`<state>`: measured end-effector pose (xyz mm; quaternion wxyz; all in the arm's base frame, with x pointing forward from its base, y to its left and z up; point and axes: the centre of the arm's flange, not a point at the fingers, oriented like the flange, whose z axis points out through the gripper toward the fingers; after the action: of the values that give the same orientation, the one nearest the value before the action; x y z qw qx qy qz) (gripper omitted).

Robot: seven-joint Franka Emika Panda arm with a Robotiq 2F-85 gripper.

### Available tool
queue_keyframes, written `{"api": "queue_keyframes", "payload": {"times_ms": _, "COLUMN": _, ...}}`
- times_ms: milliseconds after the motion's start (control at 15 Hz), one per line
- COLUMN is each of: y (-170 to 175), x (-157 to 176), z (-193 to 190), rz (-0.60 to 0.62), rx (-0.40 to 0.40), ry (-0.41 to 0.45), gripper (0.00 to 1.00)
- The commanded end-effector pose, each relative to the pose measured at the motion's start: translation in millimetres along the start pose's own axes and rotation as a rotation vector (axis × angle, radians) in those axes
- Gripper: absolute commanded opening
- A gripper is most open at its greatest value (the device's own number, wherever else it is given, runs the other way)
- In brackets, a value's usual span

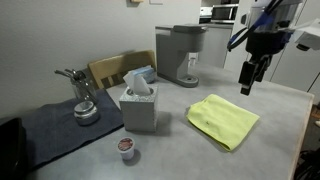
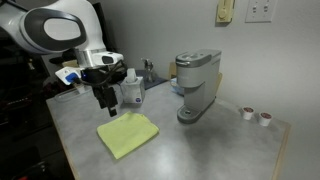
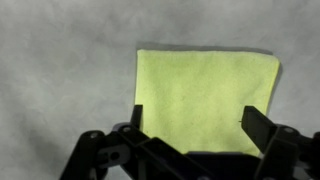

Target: Unfold the yellow towel once

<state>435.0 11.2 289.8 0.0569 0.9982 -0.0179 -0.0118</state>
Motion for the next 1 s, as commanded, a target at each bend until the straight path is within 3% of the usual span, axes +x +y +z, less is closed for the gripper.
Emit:
{"api": "queue_keyframes", "payload": {"times_ms": 0, "y": -0.1, "x": 0.0, "z": 0.0, "rz": 0.000, "rx": 0.000, "ry": 0.000, "gripper": 1.00}}
{"api": "queue_keyframes", "payload": {"times_ms": 267, "y": 7.8, "x": 4.0, "z": 2.7, "rz": -0.007, "rx": -0.001, "ry": 0.001, "gripper": 1.00}}
{"api": "queue_keyframes", "payload": {"times_ms": 667, "y": 51.2, "x": 24.6, "z": 11.8, "rz": -0.115, "rx": -0.108, "ry": 0.032, "gripper": 1.00}}
{"api": "queue_keyframes", "payload": {"times_ms": 933, "y": 58.1, "x": 45.2, "z": 29.8, "rz": -0.191, "rx": -0.015, "ry": 0.074, "gripper": 1.00}}
